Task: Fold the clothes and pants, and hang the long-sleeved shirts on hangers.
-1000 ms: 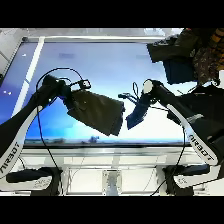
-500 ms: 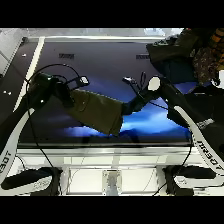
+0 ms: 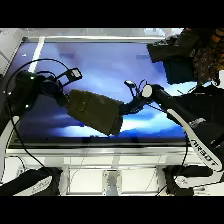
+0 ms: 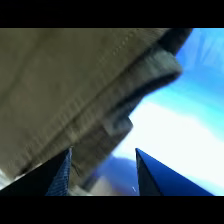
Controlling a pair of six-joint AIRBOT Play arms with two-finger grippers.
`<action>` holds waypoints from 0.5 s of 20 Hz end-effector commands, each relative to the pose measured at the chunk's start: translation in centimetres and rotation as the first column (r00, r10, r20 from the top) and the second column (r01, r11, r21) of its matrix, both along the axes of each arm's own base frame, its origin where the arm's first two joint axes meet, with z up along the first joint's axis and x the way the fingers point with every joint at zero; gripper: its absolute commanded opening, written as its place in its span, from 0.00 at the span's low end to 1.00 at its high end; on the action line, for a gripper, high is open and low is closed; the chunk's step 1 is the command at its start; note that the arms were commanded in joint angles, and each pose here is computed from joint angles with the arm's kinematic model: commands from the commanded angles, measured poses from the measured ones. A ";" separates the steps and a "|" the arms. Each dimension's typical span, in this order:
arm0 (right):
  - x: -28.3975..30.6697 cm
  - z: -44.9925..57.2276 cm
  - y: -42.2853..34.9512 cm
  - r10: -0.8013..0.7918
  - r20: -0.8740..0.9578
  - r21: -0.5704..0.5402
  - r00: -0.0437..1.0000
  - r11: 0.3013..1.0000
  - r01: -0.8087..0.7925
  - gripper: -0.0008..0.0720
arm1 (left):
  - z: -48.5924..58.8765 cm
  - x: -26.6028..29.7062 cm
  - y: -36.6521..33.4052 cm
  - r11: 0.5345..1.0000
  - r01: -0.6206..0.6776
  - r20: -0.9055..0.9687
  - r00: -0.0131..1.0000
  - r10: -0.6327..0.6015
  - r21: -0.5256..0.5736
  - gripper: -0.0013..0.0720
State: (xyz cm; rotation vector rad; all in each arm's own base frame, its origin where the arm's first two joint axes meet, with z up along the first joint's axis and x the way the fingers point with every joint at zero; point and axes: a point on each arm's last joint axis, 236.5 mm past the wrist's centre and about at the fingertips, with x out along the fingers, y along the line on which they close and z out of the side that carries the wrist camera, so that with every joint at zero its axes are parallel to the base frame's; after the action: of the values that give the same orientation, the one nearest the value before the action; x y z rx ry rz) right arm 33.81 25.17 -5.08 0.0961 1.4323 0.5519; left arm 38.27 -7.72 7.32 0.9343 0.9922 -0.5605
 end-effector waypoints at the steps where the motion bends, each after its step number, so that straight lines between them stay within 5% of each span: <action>1: 1.3 -1.6 1.7 -0.067 0.040 0.016 0.997 0.998 0.067 0.63 | 0.5 -0.1 1.4 0.996 -0.085 0.002 0.996 0.085 -0.029 0.66; 10: 2.5 -3.8 2.9 -0.182 0.001 0.055 0.983 0.982 0.181 0.61 | 0.2 -0.1 3.4 0.981 -0.180 -0.023 0.984 0.179 -0.078 0.66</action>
State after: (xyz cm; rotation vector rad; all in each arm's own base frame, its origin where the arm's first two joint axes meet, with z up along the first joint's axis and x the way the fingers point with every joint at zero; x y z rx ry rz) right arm 35.74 27.50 -8.64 0.2225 1.4024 0.4515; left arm 38.19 -4.20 7.61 0.8018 1.0492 -0.4485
